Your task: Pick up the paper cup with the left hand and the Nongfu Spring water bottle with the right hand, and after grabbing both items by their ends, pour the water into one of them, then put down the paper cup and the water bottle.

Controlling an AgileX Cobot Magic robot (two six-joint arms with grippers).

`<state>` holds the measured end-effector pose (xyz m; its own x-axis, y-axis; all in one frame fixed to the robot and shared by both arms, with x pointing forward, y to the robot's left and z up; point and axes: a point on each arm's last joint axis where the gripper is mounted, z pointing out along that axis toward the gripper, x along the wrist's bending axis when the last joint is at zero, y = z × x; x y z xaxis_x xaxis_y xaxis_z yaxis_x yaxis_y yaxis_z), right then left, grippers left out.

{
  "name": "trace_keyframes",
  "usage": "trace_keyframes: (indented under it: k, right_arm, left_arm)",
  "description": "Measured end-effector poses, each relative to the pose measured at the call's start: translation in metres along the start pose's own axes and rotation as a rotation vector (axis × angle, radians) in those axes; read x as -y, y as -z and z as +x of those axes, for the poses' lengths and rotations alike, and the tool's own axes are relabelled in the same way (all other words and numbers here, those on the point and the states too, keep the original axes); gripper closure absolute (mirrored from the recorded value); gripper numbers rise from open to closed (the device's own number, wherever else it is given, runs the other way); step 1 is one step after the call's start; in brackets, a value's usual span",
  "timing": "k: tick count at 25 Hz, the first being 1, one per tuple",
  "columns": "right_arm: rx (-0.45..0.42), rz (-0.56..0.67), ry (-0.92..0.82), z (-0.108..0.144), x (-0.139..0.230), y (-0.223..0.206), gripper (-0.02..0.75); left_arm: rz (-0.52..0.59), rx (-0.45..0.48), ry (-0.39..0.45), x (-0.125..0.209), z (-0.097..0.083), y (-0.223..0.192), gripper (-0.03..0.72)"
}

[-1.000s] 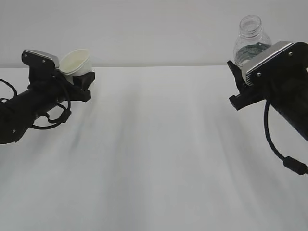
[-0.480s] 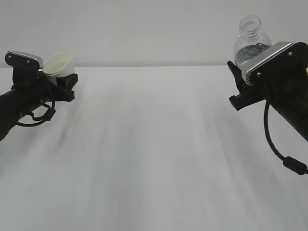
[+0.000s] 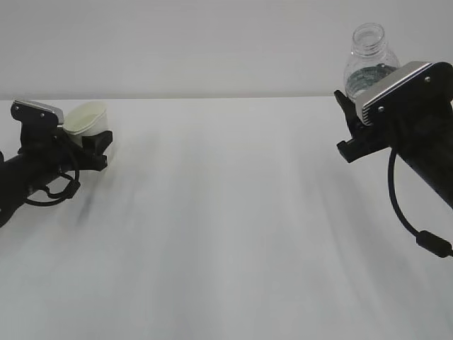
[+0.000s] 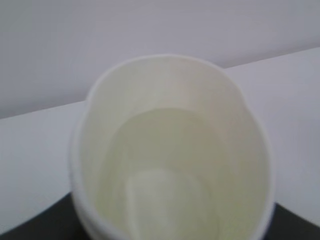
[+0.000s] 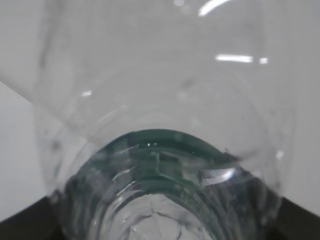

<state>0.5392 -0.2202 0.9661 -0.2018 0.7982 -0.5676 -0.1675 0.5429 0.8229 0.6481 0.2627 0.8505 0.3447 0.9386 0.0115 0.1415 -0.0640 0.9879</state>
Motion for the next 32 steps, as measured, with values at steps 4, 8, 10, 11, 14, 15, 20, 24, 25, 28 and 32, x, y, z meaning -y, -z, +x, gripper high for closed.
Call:
trace_keyframes:
  k: [4, 8, 10, 11, 14, 15, 20, 24, 25, 28, 32]
  right_arm:
    - [-0.001, 0.001, 0.000, 0.000, 0.000, 0.000, 0.244]
    - [-0.009, 0.014, 0.000, 0.001, 0.001, 0.000, 0.245]
    - [-0.009, 0.014, -0.001, 0.001, 0.001, 0.000, 0.244]
    - [-0.010, 0.015, -0.001, 0.001, 0.001, 0.000, 0.244]
    - [-0.010, 0.015, -0.001, 0.001, 0.001, 0.000, 0.245]
    - [-0.011, 0.017, -0.001, 0.001, 0.002, 0.000, 0.245]
    - [-0.011, 0.017, -0.001, 0.001, 0.002, 0.000, 0.245]
    - [-0.012, 0.017, -0.002, 0.001, 0.002, 0.000, 0.244]
    - [-0.012, 0.017, -0.002, 0.001, 0.002, 0.000, 0.244]
    - [-0.012, 0.018, -0.002, 0.001, 0.002, 0.000, 0.245]
    - [-0.012, 0.018, -0.002, 0.001, 0.002, 0.000, 0.245]
  left_arm:
    - [0.017, 0.004, 0.001, 0.015, -0.001, 0.000, 0.286]
    - [0.005, 0.011, -0.001, 0.026, -0.002, -0.001, 0.286]
    - [-0.007, 0.013, -0.008, 0.029, -0.002, -0.001, 0.286]
    - [-0.012, 0.015, -0.011, 0.030, -0.002, -0.001, 0.286]
    - [-0.022, 0.014, -0.014, 0.030, -0.002, -0.001, 0.286]
    - [-0.022, 0.014, -0.015, 0.030, -0.002, -0.001, 0.284]
    - [-0.015, 0.014, -0.016, 0.031, -0.002, -0.001, 0.171]
    - [0.001, 0.010, -0.011, 0.036, -0.002, -0.001, 0.066]
    - [0.003, 0.008, -0.010, 0.037, -0.002, -0.001, 0.058]
    - [0.006, 0.005, -0.008, 0.038, -0.002, -0.001, 0.052]
    - [0.006, 0.003, -0.009, 0.038, -0.002, -0.001, 0.053]
